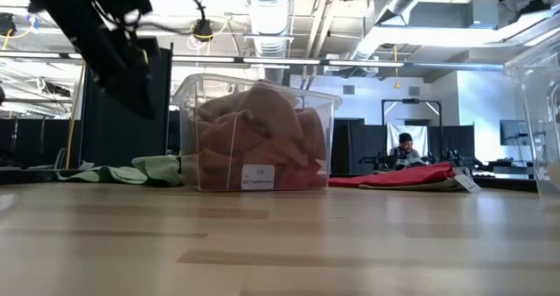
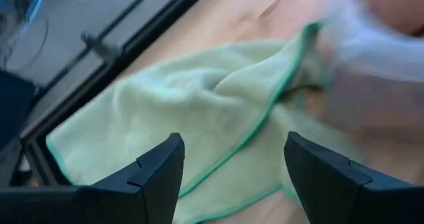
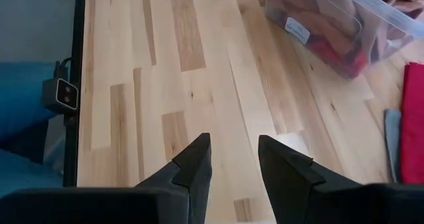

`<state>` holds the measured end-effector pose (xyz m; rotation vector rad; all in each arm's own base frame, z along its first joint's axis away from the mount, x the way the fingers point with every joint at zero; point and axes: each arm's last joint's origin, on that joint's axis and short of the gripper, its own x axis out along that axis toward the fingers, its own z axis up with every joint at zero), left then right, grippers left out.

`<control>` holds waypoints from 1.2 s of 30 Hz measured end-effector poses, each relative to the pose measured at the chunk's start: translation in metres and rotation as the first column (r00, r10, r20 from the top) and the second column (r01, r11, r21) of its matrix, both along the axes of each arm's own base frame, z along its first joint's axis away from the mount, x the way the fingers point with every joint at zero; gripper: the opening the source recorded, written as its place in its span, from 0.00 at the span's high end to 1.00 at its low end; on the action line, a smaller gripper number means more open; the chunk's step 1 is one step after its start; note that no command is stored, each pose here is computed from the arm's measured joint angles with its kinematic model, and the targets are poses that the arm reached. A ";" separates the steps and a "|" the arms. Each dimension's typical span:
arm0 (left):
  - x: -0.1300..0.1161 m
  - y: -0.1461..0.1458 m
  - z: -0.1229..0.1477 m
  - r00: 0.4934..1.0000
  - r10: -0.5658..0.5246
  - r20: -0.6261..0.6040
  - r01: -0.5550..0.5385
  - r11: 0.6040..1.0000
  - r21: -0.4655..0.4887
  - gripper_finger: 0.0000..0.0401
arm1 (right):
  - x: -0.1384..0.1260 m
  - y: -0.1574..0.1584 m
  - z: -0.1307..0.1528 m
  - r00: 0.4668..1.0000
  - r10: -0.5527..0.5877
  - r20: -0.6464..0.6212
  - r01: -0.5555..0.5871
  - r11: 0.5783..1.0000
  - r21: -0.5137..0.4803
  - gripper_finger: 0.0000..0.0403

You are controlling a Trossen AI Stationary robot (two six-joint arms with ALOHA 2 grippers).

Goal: Sort towels by color in basket
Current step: Put the green towel into the bottom transparent bin

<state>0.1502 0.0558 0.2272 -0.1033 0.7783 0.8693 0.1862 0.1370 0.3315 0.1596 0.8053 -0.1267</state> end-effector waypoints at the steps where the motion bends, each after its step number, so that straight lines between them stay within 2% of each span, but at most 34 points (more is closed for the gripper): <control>1: 0.000 0.005 -0.003 1.000 0.018 -0.009 -0.018 1.000 -0.014 0.38 | 0.002 0.000 0.000 1.000 0.003 0.004 -0.003 1.000 -0.003 0.62; 6: 0.000 0.034 -0.018 0.991 0.114 -0.065 -0.119 0.991 -0.068 0.38 | 0.006 0.002 -0.003 1.000 0.014 -0.001 -0.014 1.000 -0.015 0.62; 11: 0.001 0.061 -0.028 0.988 0.144 -0.056 -0.151 0.980 -0.131 0.37 | 0.005 0.006 -0.004 1.000 0.025 -0.005 -0.026 1.000 -0.016 0.62; 17: -0.001 0.088 -0.047 0.987 0.147 -0.060 -0.158 0.954 -0.254 0.28 | 0.005 0.009 -0.006 0.999 0.037 -0.010 -0.037 0.999 -0.019 0.62; 23: -0.002 0.102 -0.070 0.977 0.160 -0.144 -0.200 0.924 -0.326 0.16 | 0.004 0.010 -0.006 0.999 0.041 -0.008 -0.041 0.999 -0.017 0.62; 27: 0.000 0.108 -0.085 0.971 0.143 -0.192 -0.208 0.903 -0.375 0.14 | 0.004 0.010 -0.006 0.999 0.040 -0.008 -0.040 0.999 -0.018 0.62; 31: 0.002 0.111 -0.099 0.968 0.101 -0.228 -0.191 0.888 -0.418 0.21 | 0.004 0.010 -0.006 0.999 0.039 -0.007 -0.040 0.999 -0.018 0.62; 33: 0.003 0.111 -0.101 0.969 0.092 -0.230 -0.183 0.890 -0.417 0.29 | 0.004 0.010 -0.006 0.999 0.039 -0.007 -0.039 0.999 -0.018 0.62; 36: 0.004 0.110 -0.100 0.974 0.063 -0.216 -0.153 0.889 -0.432 0.46 | 0.005 0.010 -0.006 0.999 0.037 -0.006 -0.038 0.999 -0.018 0.62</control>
